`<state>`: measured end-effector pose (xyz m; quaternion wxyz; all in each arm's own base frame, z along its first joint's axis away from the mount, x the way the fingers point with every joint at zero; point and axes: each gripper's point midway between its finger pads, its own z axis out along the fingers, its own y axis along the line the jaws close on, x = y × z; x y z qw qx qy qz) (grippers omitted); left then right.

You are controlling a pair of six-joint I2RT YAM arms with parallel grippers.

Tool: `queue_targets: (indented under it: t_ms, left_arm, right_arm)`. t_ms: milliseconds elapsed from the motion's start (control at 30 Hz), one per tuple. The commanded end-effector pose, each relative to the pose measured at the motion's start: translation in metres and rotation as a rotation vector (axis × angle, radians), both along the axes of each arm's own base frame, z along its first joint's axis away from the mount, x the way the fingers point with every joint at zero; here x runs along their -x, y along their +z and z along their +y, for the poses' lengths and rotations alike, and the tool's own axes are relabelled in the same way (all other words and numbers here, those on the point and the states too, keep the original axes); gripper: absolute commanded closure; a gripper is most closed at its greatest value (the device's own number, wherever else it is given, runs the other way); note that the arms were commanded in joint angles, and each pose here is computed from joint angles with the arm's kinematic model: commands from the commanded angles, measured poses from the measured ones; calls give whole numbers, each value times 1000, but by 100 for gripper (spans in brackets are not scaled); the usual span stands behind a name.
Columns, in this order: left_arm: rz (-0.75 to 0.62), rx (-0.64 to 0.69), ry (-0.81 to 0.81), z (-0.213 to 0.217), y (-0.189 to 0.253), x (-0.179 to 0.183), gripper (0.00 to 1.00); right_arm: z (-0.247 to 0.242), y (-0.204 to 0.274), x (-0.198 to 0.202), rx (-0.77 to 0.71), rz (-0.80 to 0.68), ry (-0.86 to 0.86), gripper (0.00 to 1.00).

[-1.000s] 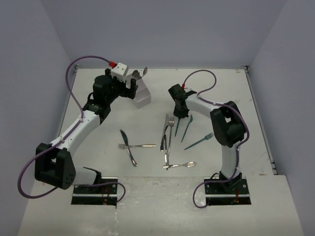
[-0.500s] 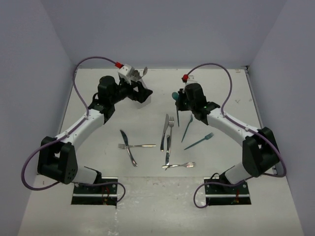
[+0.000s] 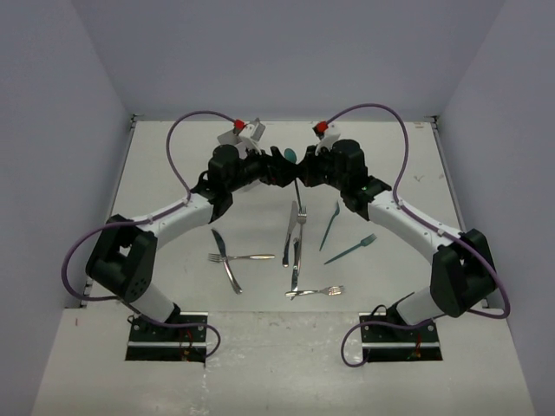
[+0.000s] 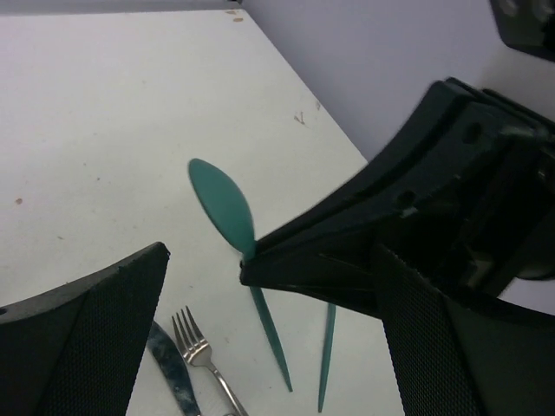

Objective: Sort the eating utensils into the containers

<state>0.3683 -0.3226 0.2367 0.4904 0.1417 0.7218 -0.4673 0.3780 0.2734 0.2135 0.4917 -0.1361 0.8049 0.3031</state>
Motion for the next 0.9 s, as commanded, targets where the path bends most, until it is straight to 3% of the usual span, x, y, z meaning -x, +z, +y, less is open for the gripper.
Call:
queue_targets:
  t_ms: [0, 200, 333, 433, 633, 867]
  left_arm:
    - [42, 91, 141, 4, 9, -27, 0]
    - [51, 140, 180, 10, 9, -24, 5]
    - [-42, 111, 30, -1, 11, -3, 6]
    - [-42, 95, -15, -1, 4, 8, 7]
    - [-207, 128, -187, -3, 21, 55, 7]
    - [-193, 96, -181, -7, 12, 51, 11]
  right_arm:
    - [12, 45, 8, -88, -98, 65, 100]
    - [6, 45, 5, -90, -85, 7, 100]
    - [-4, 46, -9, -71, 14, -111, 100]
    - [9, 61, 1, -120, -12, -13, 100]
    - [-9, 71, -10, -134, 78, -104, 100]
    - [1, 96, -4, -181, 57, -34, 100]
